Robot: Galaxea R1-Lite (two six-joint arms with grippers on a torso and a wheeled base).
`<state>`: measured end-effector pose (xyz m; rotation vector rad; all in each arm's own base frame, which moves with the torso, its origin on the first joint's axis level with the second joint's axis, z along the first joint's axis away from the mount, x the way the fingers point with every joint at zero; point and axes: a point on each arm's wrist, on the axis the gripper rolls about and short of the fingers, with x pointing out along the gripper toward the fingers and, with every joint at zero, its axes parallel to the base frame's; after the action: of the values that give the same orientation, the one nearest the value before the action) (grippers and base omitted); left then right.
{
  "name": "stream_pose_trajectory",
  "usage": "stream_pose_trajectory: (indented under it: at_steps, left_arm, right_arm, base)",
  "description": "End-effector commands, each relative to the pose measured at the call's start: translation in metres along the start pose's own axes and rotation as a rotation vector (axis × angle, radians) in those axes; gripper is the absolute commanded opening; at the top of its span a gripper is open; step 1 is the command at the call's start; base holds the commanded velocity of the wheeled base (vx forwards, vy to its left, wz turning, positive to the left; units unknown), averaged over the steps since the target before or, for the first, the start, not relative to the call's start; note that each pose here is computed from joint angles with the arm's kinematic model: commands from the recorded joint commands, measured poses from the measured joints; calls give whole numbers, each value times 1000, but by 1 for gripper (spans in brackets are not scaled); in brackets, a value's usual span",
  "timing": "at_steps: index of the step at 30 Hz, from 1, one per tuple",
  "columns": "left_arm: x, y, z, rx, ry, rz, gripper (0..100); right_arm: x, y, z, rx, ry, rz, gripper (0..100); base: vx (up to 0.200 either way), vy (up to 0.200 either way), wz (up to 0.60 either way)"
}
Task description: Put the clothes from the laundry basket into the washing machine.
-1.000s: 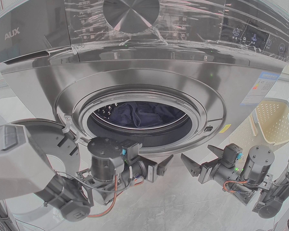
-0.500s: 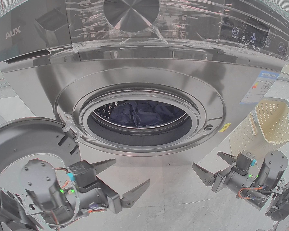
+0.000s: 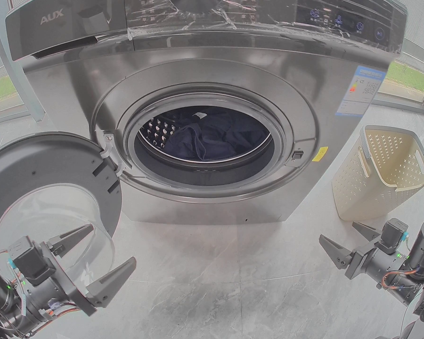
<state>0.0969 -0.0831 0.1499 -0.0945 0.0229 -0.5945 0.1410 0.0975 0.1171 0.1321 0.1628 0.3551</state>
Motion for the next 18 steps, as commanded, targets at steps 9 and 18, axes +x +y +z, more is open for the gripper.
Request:
stream_pose_trajectory:
  at_steps: [9,18]
  left_arm:
    - [-88,23,-4,36,-118,236,100]
    - [-122,21,-31,36,-85,413,100]
  right_arm:
    - [-92,-32,4,29,3,-80,100]
    - [-139,-50,-11,-25,-96,-304,100]
  base:
    - [-200,0,0]
    - [-133,0,0]
